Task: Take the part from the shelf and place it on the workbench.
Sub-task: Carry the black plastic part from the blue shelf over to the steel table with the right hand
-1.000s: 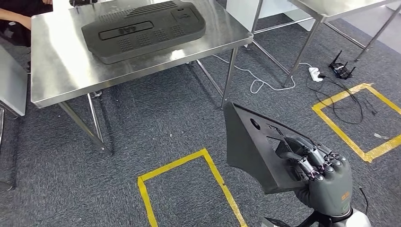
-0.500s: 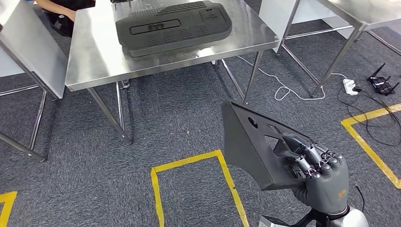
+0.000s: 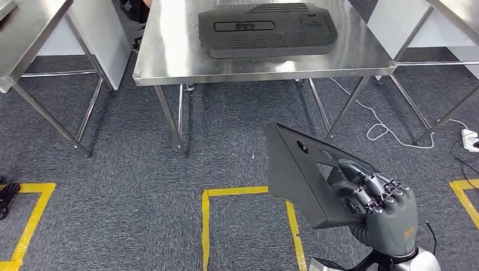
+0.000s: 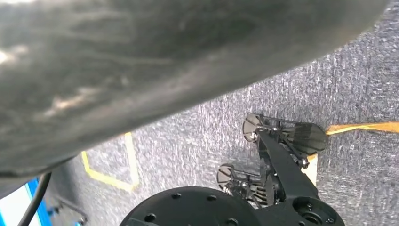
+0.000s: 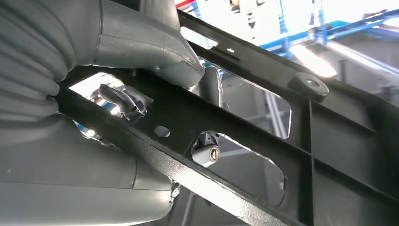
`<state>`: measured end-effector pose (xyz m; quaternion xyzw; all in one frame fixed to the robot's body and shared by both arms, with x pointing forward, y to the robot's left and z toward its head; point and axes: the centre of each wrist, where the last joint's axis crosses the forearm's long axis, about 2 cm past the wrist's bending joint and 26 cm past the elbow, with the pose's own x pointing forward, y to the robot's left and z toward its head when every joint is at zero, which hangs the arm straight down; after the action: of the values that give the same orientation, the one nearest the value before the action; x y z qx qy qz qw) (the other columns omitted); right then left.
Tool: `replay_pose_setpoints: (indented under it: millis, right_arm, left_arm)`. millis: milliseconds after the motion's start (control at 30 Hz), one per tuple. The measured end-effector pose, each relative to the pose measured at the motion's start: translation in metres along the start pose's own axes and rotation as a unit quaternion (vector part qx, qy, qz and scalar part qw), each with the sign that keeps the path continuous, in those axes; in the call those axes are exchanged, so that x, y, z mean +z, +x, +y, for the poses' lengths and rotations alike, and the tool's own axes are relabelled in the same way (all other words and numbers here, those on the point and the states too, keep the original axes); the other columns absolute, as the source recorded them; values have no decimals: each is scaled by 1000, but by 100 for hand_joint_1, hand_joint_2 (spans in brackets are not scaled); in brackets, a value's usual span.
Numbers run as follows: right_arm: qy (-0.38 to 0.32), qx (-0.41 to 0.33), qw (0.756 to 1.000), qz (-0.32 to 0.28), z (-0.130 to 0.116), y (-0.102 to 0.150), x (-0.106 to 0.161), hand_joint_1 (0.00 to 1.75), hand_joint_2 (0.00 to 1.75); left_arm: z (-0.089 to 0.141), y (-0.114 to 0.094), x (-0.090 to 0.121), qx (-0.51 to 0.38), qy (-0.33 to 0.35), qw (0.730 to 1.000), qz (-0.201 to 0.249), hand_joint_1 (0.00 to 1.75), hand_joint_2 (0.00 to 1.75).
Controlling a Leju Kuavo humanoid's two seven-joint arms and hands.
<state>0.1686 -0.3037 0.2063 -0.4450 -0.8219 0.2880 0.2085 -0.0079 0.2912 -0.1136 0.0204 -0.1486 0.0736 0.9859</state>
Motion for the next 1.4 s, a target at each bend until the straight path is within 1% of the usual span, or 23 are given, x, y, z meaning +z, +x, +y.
replay_pose_setpoints:
  millis: [167,433,733,1033,1400]
  right_arm:
    - [0,2,1000,-1,0,0,0,175,175]
    - [-1,8,1000,-4,1,1,0,175,175]
    - [-2,4,1000,0,1,1,-1,175,175]
    - [-7,3,1000,-3,3,-2,-6,175,175]
    - [-6,1,1000,-5,5,-4,-8,175,175]
  left_arm:
    - [0,0,0,2,1,1000,0,0,0]
    - [2,-9,3,6,5,1000,9,0,0]
    - [1,-8,2,5,2,1000,17,0,0]
    - [0,-7,2,0,-10,1000,28,0,0]
    - [0,-6,2,10,-19,999,25,0,0]
